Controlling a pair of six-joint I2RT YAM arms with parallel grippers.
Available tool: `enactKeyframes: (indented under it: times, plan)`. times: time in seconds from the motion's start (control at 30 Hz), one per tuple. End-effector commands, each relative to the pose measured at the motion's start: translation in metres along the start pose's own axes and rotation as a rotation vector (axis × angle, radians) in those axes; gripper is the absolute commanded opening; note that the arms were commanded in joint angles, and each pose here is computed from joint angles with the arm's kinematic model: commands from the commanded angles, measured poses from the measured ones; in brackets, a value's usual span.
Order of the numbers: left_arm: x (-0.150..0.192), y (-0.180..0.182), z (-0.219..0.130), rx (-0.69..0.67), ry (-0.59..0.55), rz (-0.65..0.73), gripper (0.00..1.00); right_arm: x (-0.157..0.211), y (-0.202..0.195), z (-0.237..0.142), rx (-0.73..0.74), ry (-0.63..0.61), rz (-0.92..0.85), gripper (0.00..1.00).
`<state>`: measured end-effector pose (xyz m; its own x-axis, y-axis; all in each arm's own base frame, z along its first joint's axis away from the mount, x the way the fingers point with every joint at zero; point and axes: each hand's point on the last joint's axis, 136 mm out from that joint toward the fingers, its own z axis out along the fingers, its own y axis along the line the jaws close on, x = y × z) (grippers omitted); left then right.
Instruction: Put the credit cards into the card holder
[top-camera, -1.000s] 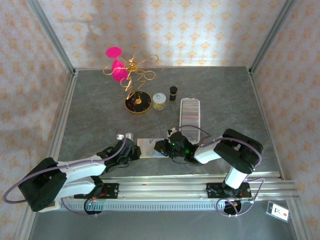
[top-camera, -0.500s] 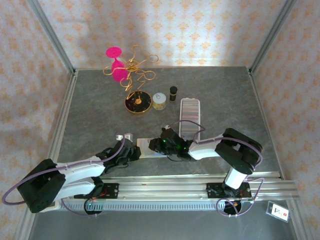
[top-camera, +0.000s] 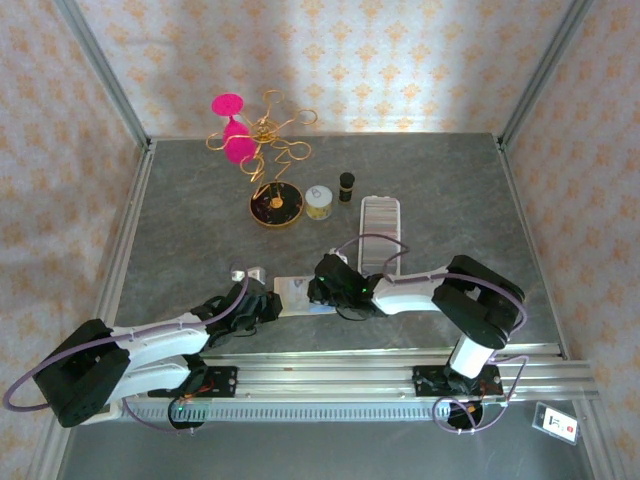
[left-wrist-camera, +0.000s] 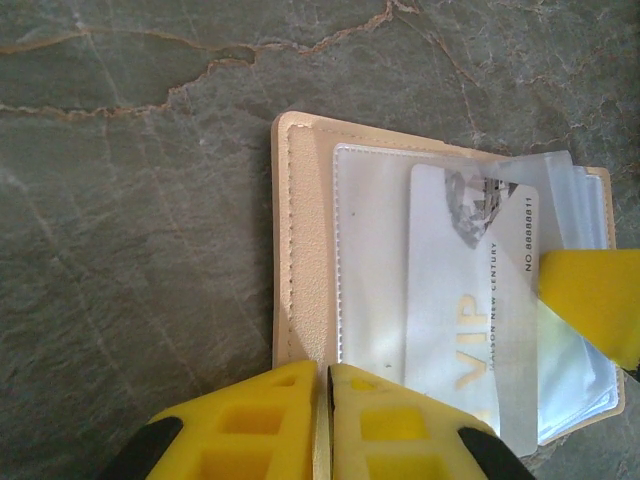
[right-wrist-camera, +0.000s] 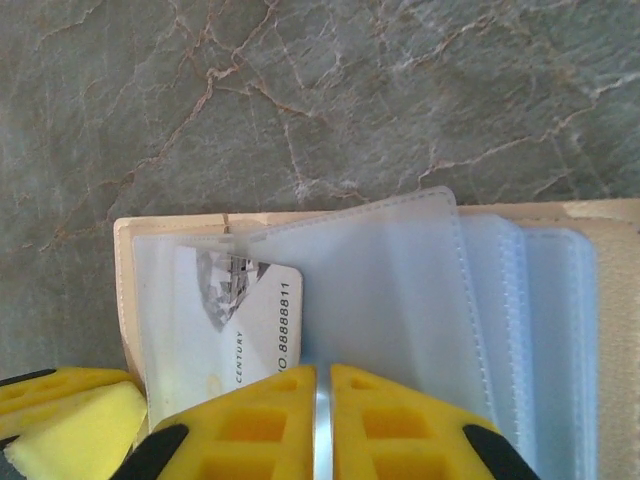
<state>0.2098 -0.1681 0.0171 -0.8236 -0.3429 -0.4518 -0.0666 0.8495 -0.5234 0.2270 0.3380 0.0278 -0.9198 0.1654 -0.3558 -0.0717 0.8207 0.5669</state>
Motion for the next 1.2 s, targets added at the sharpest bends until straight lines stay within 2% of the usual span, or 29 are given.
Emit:
enactKeyframes:
  times: [0.0, 0.37, 0.63, 0.73, 0.93, 1.17]
  plan:
    - [0.016, 0.014, 0.001, -0.037, 0.052, 0.007, 0.14, 0.004, -0.018, 0.007, 0.107, -0.005, -0.044, 0.1]
    - [0.017, 0.013, 0.003, -0.032, 0.054, 0.002, 0.14, 0.01, 0.006, 0.015, 0.089, 0.007, -0.092, 0.07]
    - [0.009, 0.005, -0.003, -0.006, 0.03, -0.005, 0.17, 0.006, 0.009, 0.01, 0.086, -0.017, -0.103, 0.1]
    - [0.004, 0.002, -0.008, 0.001, 0.006, -0.009, 0.2, -0.001, 0.003, 0.004, 0.124, -0.051, -0.104, 0.14]
    - [-0.008, -0.006, -0.015, 0.022, -0.037, -0.014, 0.31, -0.009, -0.001, -0.01, 0.148, -0.091, -0.115, 0.18]
    - [-0.021, -0.009, -0.02, 0.008, -0.09, 0.005, 0.31, -0.011, 0.001, -0.03, 0.133, -0.101, -0.112, 0.25]
